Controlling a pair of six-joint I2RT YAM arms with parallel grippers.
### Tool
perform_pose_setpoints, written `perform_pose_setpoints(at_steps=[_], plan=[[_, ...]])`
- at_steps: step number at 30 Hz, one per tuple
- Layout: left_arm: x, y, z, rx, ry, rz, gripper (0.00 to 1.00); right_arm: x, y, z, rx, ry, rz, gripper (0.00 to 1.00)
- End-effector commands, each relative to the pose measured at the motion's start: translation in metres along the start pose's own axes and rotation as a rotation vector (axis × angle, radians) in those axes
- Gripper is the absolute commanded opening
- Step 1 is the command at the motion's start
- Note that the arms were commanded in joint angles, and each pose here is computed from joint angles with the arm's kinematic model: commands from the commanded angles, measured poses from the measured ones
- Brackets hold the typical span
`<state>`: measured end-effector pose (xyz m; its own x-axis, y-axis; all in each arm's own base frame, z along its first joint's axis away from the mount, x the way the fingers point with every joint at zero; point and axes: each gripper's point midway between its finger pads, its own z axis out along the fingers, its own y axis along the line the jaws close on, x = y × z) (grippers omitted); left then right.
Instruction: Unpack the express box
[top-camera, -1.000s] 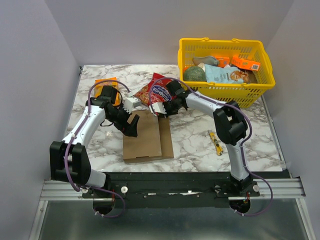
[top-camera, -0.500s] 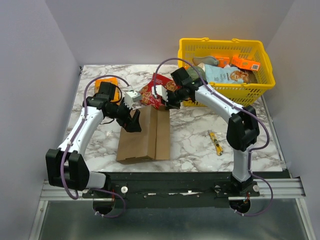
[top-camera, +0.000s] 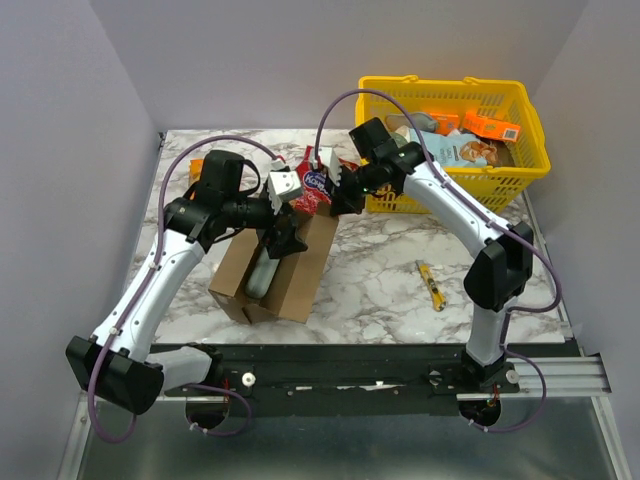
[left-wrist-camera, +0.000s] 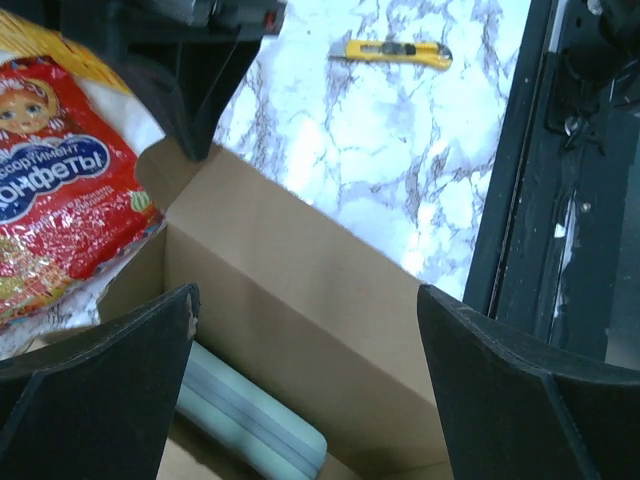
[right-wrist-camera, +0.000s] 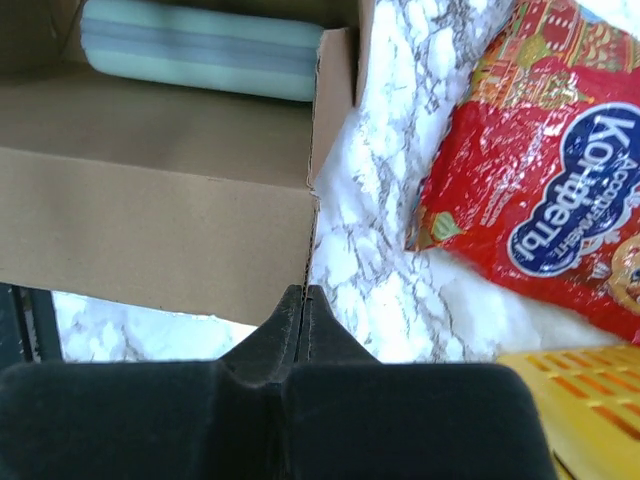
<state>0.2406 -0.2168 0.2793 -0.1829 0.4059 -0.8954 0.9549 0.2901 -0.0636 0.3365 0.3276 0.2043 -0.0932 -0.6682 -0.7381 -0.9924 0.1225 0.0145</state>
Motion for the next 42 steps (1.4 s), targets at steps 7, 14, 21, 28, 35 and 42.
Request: perform_pose_setpoints(at_steps=[7, 14, 21, 28, 35, 42], plan=[[0.095, 0.019, 0.005, -0.066, 0.294, -0.006, 0.99, 0.009, 0.025, -0.039, 0.04, 0.027, -0.055, 0.0], [0.126, 0.048, -0.016, -0.223, 0.4, -0.066, 0.99, 0.042, 0.034, -0.053, 0.079, 0.099, -0.112, 0.0], [0.131, 0.089, -0.042, -0.415, 0.397, -0.1, 0.99, 0.078, 0.026, -0.07, 0.16, 0.135, -0.093, 0.0], [0.146, 0.075, -0.027, -0.348, 0.384, -0.212, 0.99, 0.104, 0.011, -0.053, 0.249, 0.145, -0.089, 0.18], [0.132, 0.073, -0.022, -0.372, 0.36, -0.296, 0.99, 0.058, 0.006, -0.092, 0.381, 0.03, -0.018, 0.78], [0.177, 0.078, -0.021, -0.434, 0.495, -0.417, 0.99, -0.007, 0.025, -0.164, 0.467, -0.114, 0.057, 1.0]])
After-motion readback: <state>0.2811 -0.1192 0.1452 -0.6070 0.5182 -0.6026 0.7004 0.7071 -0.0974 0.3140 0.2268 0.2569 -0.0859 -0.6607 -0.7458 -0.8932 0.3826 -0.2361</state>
